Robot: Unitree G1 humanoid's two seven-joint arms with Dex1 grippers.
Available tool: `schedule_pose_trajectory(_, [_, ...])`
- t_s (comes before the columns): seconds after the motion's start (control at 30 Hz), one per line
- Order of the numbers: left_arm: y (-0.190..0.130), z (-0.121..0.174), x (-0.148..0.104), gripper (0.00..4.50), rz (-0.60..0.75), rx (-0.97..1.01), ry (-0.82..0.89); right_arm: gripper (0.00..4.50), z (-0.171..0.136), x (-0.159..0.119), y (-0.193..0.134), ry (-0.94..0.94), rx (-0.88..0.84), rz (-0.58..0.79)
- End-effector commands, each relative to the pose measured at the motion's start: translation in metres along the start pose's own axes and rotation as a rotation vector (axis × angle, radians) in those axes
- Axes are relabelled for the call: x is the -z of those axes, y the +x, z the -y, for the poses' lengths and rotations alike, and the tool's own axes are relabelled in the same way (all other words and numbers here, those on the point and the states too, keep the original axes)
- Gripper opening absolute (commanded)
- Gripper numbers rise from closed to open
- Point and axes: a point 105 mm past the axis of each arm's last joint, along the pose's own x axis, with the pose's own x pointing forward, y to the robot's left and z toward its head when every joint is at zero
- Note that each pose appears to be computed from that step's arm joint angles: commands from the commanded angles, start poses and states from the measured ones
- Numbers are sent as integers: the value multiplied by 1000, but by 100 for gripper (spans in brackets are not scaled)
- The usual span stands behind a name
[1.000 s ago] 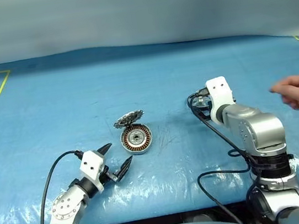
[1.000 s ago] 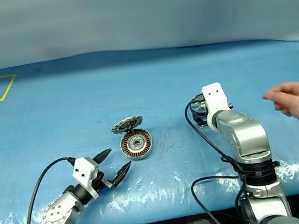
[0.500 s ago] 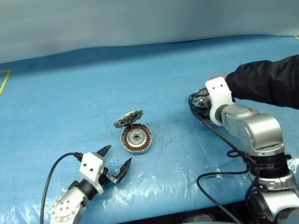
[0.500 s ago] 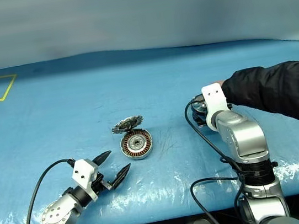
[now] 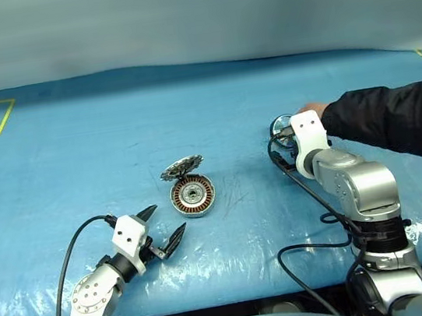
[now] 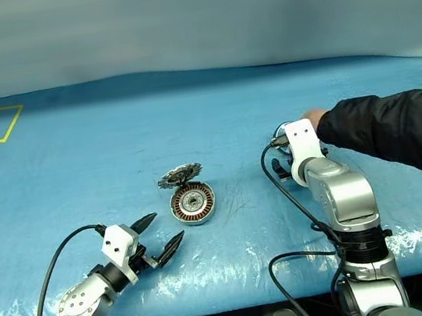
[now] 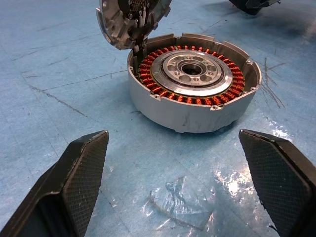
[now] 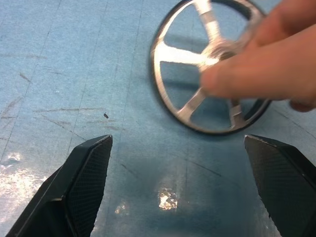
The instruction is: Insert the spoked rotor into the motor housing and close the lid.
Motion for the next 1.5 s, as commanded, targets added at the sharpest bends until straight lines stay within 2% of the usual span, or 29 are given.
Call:
schedule_pose_trajectory(0.03, [-1,-1,-10,450,31,-3,25,447,4,-9,-4,7,21,46])
schedule_pose_trajectory(1.27, [-2,-2,-10,450,26,-2,30,447,-2,-10,-4,-3,1,54])
schedule_pose_trajectory(1.5, [-1,-1,-9,450,26,4,31,447,7,-17,-19,-36,2,71])
